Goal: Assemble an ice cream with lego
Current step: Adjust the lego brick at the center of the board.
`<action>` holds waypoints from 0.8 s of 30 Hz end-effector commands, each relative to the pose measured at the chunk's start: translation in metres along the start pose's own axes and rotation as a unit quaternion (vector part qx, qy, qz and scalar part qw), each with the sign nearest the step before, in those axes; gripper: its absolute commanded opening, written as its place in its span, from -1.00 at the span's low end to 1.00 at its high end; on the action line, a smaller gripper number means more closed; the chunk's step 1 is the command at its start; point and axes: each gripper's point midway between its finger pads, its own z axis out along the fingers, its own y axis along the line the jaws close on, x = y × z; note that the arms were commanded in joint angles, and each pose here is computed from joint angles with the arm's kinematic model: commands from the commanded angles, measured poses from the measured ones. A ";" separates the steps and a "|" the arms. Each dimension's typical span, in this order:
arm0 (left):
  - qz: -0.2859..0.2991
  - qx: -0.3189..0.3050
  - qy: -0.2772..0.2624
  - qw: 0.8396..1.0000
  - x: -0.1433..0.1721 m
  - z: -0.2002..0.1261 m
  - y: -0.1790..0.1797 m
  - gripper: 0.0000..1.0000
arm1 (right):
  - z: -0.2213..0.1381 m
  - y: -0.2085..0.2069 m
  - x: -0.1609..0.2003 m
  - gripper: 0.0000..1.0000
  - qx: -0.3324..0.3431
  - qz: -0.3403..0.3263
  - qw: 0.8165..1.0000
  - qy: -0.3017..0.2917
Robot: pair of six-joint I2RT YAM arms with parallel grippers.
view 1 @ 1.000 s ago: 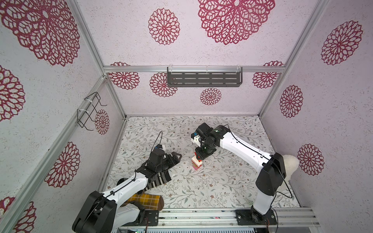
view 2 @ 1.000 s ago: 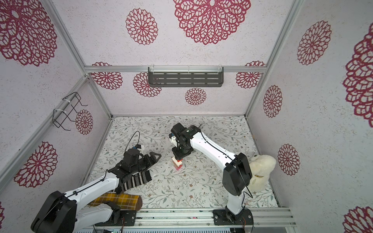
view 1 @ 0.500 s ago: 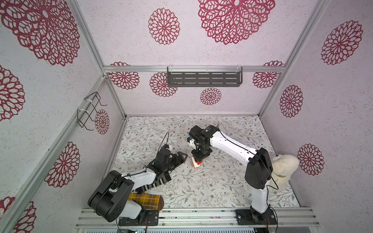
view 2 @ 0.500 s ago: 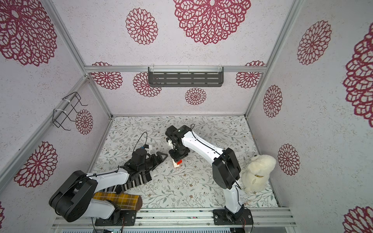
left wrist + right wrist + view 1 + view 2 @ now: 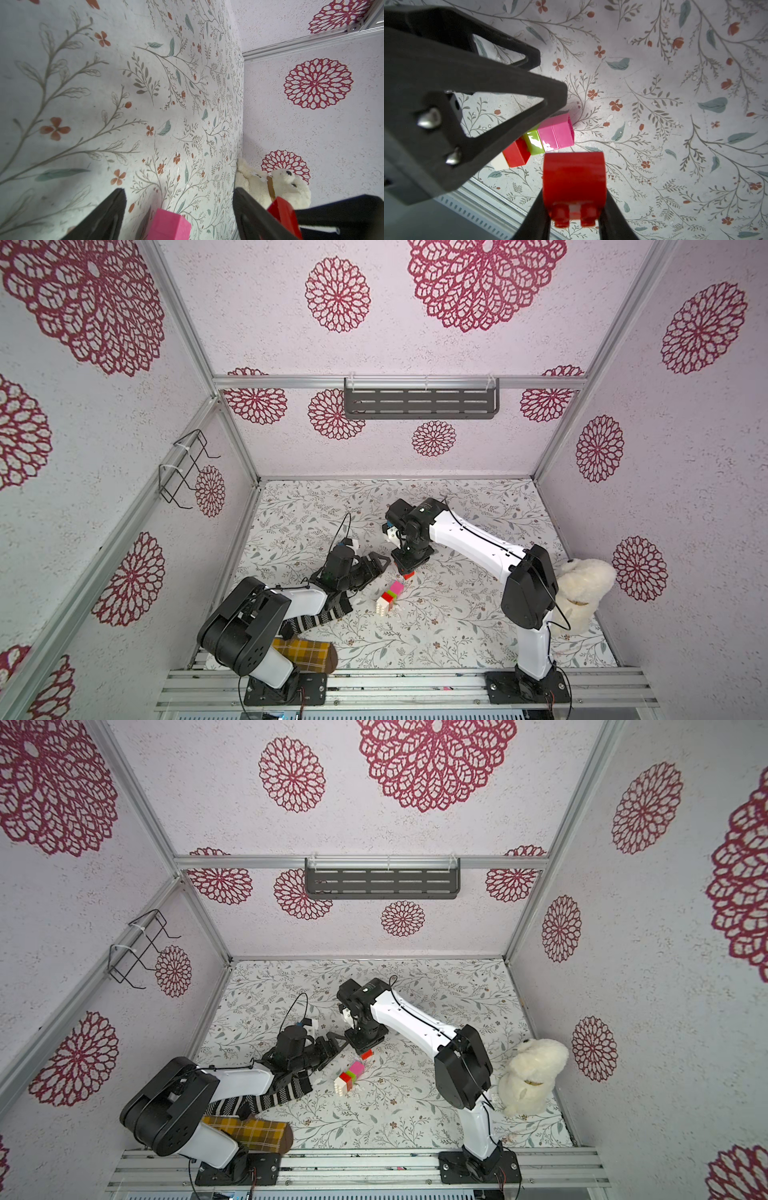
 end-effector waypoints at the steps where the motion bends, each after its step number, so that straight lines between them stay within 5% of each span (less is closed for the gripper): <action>1: 0.006 0.025 -0.003 1.000 -0.004 0.003 -0.016 0.70 | -0.011 0.003 -0.004 -1.00 0.005 -0.004 1.000 -0.010; 8: 0.002 -0.009 0.020 1.000 0.002 -0.002 -0.006 0.71 | -0.026 0.006 -0.005 -1.00 0.003 -0.015 0.999 -0.035; 13: 0.071 -0.090 0.040 0.993 0.010 -0.028 0.000 0.75 | -0.037 0.002 0.000 -1.00 -0.009 -0.012 0.997 -0.077; 19: 0.222 -0.162 0.048 0.960 0.040 -0.069 -0.004 0.87 | -0.052 -0.016 0.011 -1.00 -0.032 0.019 0.990 -0.136; 24: 0.314 -0.224 0.068 0.920 0.068 -0.071 0.031 0.95 | -0.060 -0.024 0.020 -1.00 -0.055 0.031 0.983 -0.174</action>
